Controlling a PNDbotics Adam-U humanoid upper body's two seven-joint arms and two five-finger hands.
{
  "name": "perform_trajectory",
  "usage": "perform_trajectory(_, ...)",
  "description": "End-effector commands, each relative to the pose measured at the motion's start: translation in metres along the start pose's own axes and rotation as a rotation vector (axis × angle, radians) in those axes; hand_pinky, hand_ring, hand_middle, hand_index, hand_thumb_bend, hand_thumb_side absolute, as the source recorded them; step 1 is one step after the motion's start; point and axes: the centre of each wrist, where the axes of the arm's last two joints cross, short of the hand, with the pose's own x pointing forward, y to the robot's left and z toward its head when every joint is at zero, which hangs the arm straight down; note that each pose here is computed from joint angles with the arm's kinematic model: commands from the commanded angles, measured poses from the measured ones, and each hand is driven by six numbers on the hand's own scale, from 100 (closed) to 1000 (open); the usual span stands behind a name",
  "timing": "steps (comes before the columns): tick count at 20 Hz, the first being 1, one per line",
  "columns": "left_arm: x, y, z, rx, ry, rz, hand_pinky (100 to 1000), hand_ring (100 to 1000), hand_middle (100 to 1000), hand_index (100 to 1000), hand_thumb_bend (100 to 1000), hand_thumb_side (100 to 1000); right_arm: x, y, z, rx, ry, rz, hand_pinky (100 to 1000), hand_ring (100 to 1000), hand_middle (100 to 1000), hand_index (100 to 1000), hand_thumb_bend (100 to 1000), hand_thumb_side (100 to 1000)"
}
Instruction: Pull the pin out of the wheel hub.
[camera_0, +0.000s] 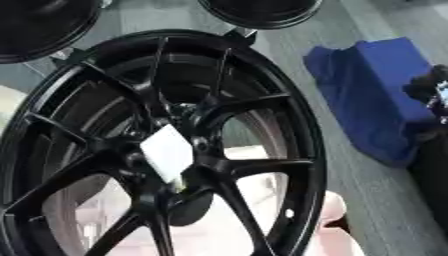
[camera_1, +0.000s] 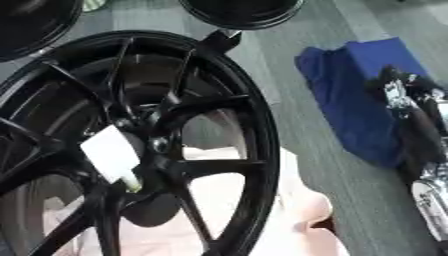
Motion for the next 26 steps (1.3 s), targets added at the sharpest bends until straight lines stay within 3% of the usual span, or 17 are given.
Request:
perform_trajectory(1,0.009,0.019,0.004,0.018,-0.032,-0.078,1000,827,855,935,696,937,0.011,-0.004,-0.005,0.011,-0.038,0.015,829,692,605,573,198,520)
perform_trajectory(3,0.002,0.022,0.006,0.031,-0.019,-0.075,1000,806,829,908,582,891,0.011,-0.004,-0.005,0.012,-0.038,0.014,829,692,605,573,199,519)
perform_trajectory(5,0.001,0.023,0.006,0.062,-0.02,-0.059,1000,773,775,852,356,839,0.011,-0.004,-0.005,0.012,-0.037,0.013,829,692,605,573,197,519)
perform_trajectory(9,0.013,0.019,0.004,0.117,-0.08,-0.004,1000,681,663,771,207,759,0.012,-0.004,-0.006,0.012,-0.04,0.014,829,691,605,573,195,518)
perform_trajectory(17,0.045,-0.01,0.003,0.144,-0.267,0.112,967,591,571,712,141,655,0.013,-0.005,-0.006,0.015,-0.047,0.012,828,690,605,572,185,517)
perform_trajectory(22,0.053,-0.046,0.007,0.063,-0.388,0.161,960,585,565,707,133,635,0.014,-0.006,-0.008,0.017,-0.065,0.009,828,689,605,573,177,516)
perform_trajectory(26,0.045,-0.085,0.016,0.017,-0.453,0.209,963,588,567,709,126,636,0.015,-0.005,-0.009,0.02,-0.079,-0.001,828,689,606,574,171,516)
